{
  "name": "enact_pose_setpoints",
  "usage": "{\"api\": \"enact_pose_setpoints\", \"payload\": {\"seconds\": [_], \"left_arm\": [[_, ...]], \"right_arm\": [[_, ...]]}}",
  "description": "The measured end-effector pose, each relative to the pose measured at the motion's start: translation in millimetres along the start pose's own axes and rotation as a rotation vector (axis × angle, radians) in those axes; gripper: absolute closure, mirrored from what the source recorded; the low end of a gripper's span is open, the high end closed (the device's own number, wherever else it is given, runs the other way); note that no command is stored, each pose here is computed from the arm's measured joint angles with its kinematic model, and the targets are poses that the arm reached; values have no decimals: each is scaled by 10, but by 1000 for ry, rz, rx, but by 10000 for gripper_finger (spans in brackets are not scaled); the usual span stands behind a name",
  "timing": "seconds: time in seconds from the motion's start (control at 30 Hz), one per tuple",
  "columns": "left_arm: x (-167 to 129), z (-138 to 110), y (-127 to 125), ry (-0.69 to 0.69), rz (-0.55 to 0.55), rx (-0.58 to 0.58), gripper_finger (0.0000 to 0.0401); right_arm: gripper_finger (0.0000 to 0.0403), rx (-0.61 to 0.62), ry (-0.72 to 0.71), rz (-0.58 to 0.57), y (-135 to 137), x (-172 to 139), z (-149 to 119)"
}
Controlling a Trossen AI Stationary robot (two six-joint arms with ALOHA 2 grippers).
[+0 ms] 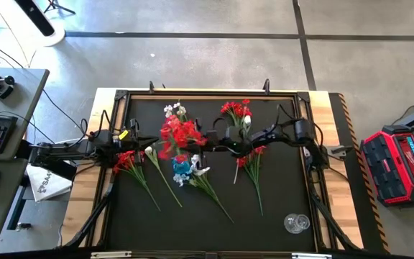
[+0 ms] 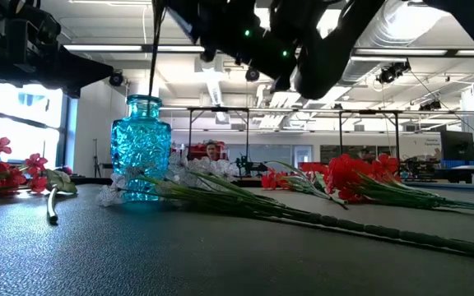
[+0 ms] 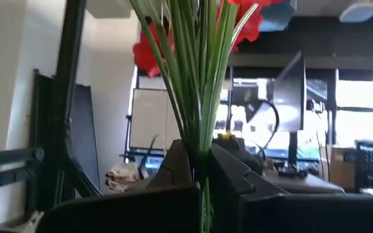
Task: Sort flowers into vase by color
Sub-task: Put the red flowers into the blue vase, then put the white flower into the transparent vase
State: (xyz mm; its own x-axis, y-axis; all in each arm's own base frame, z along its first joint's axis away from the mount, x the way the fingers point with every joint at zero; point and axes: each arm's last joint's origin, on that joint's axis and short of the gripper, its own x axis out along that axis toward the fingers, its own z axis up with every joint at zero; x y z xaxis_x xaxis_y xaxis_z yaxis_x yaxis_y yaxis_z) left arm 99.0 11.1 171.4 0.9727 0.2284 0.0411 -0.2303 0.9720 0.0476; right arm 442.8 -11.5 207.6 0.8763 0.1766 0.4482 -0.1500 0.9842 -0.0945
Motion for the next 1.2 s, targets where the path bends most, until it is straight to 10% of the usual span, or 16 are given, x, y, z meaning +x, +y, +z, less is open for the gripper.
{"api": "enact_pose_setpoints", "payload": {"seconds": [0.27, 0.47, 0.77, 1.2], "left_arm": [[0, 2, 0, -2, 0, 0, 394], [0, 1, 0, -1, 0, 1, 394], [0, -4, 0, 4, 0, 0, 394], [0, 3, 2, -3, 4, 1, 394]], "right_arm": [[386, 79, 112, -73, -36, -60, -259], [278, 110, 229, -70, -40, -41, -281], [136, 173, 738, -115, -4, -91, 328], [145, 408, 1231, -418, 587, -637, 1226]]}}
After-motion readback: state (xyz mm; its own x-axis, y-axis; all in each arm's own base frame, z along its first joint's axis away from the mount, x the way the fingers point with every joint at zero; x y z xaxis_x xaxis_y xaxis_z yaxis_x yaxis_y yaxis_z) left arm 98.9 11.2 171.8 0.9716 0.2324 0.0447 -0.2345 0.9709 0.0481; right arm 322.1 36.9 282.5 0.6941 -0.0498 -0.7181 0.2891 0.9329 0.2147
